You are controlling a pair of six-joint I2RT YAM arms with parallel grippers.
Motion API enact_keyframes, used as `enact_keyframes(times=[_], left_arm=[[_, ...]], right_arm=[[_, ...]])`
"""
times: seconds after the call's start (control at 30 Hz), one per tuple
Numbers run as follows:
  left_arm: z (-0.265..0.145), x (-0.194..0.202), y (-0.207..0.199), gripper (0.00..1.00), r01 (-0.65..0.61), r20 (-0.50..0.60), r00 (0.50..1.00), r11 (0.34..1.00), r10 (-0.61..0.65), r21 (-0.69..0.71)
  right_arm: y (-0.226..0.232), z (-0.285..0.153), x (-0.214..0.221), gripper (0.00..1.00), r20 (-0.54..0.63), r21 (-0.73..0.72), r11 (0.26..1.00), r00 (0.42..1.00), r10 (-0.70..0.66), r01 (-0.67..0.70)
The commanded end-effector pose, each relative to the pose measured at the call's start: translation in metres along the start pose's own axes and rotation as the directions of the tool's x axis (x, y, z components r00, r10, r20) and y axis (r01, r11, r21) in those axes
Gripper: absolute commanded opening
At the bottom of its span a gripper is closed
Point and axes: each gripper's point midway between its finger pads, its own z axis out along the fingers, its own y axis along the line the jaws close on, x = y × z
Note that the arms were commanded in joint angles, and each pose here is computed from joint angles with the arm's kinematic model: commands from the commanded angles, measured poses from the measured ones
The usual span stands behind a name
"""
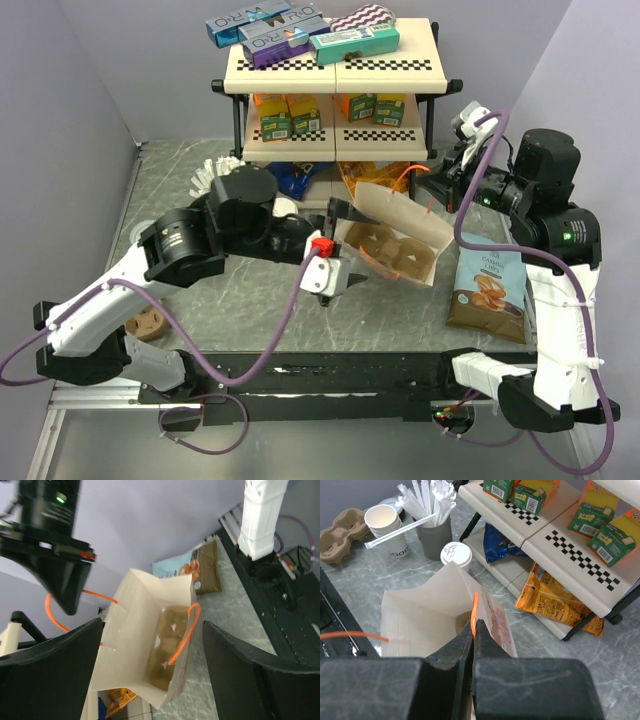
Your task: Pack the takeout coffee
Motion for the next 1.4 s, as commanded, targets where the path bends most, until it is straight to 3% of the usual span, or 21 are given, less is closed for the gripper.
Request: enact_keyframes(times=[0.0, 0.23, 0.33, 0.47, 0.57, 0.7, 0.77, 0.8, 0.87, 0.9, 0.97, 1.0, 1.03, 1.07, 1.1, 1.13, 1.2, 1.23, 1.27, 1.33, 1.37], left_arm=[[0.032, 0.042, -0.015, 0.84, 0.005, -0.094, 0.996, 0.997, 0.002, 0.073], [0.054, 0.06, -0.016, 0.69, 0.007, -0.123, 0.992, 0.995, 0.005, 0.103], [0.055, 0.061, -0.015, 0.53, 0.009, -0.135, 0.991, 0.994, 0.006, 0.11], [0.05, 0.06, -0.001, 0.01, -0.038, -0.176, 0.983, 0.996, 0.052, 0.085], [0.039, 0.063, 0.057, 0.01, -0.14, -0.218, 0.97, 0.981, 0.108, -0.136], [0.022, 0.08, 0.118, 0.01, 0.005, -0.184, 0.98, 0.943, -0.07, -0.334], [0.033, 0.056, 0.073, 0.01, 0.076, -0.111, 0.99, 0.993, -0.085, -0.086], [0.03, 0.024, 0.069, 0.01, 0.06, -0.046, 0.997, 0.996, -0.064, -0.072], [0.034, -0.016, 0.038, 0.01, 0.037, 0.012, 0.999, 0.997, -0.036, -0.063], [0.052, 0.0, 0.035, 0.01, 0.029, -0.001, 1.0, 0.995, -0.029, -0.1], [0.042, 0.044, 0.079, 0.01, 0.014, -0.095, 0.994, 0.953, -0.045, -0.304], [0.031, 0.058, 0.112, 0.01, 0.03, -0.111, 0.991, 0.918, -0.08, -0.396], [0.025, 0.119, 0.145, 0.01, 0.065, -0.197, 0.966, 0.9, -0.164, -0.431], [0.022, 0.126, 0.148, 0.01, 0.1, -0.211, 0.958, 0.914, -0.195, -0.392], [0.01, 0.073, 0.162, 0.01, 0.053, -0.113, 0.989, 0.937, -0.097, -0.346], [0.027, 0.075, 0.13, 0.01, 0.105, -0.143, 0.98, 0.966, -0.141, -0.237], [0.046, 0.047, 0.083, 0.01, 0.102, -0.116, 0.987, 0.989, -0.115, -0.111], [0.038, -0.017, 0.052, 0.01, 0.035, 0.018, 0.999, 0.997, -0.034, -0.061], [0.06, 0.006, 0.011, 0.01, 0.074, -0.012, 0.997, 0.997, -0.073, 0.026], [0.043, -0.022, 0.029, 0.01, 0.047, 0.095, 0.995, 0.987, -0.032, -0.152], [0.049, 0.0, 0.036, 0.01, 0.031, 0.041, 0.999, 0.98, -0.023, -0.198]], right_arm=[[0.007, -0.009, -0.017, 0.0, 0.059, 0.006, 0.999, 0.998, -0.035, 0.035], [0.009, -0.013, -0.017, 0.0, 0.063, 0.008, 0.999, 0.997, -0.044, 0.043], [0.009, -0.014, -0.017, 0.0, 0.062, 0.009, 0.999, 0.997, -0.048, 0.048], [0.007, -0.009, -0.009, 0.0, 0.042, 0.002, 0.998, 0.998, -0.056, 0.056], [-0.017, 0.001, -0.005, 0.0, 0.021, 0.079, 0.994, 0.997, -0.071, 0.069], [0.059, -0.016, -0.049, 0.0, 0.121, -0.281, 0.947, 0.985, -0.123, 0.153], [0.03, -0.002, -0.06, 0.0, 0.124, -0.129, 0.971, 0.975, -0.184, 0.2], [-0.029, 0.001, -0.048, 0.0, 0.032, 0.155, 0.971, 0.982, -0.186, 0.179], [-0.083, 0.003, -0.017, 0.0, -0.02, 0.298, 0.951, 0.997, -0.078, 0.08], [-0.042, 0.009, -0.014, 0.0, 0.002, 0.05, 0.999, 1.0, -0.012, 0.012], [0.033, -0.001, -0.048, 0.0, 0.105, -0.316, 0.94, 0.989, -0.101, 0.129], [0.051, -0.005, -0.051, 0.0, 0.101, -0.362, 0.922, 0.989, -0.107, 0.137], [0.021, 0.003, -0.052, 0.0, 0.06, -0.176, 0.966, 0.982, -0.179, 0.187], [-0.01, 0.011, -0.055, 0.0, 0.054, -0.016, 0.987, 0.986, -0.158, 0.159], [-0.06, 0.011, -0.049, 0.0, 0.021, 0.224, 0.964, 0.988, -0.151, 0.143], [-0.109, 0.013, -0.031, 0.0, -0.032, 0.426, 0.895, 0.991, -0.129, 0.13], [-0.1, -0.002, -0.055, 0.0, 0.023, 0.314, 0.945, 0.994, -0.105, 0.092], [-0.031, 0.017, -0.04, 0.0, 0.015, -0.125, 0.992, 1.0, 0.023, -0.021], [-0.01, 0.009, -0.048, 0.0, 0.05, -0.235, 0.97, 0.998, -0.048, 0.058], [-0.03, 0.022, -0.036, 0.0, -0.023, -0.042, 0.999, 0.999, -0.028, 0.027], [-0.101, 0.021, -0.044, 0.0, -0.001, 0.324, 0.945, 0.999, -0.052, 0.049]])
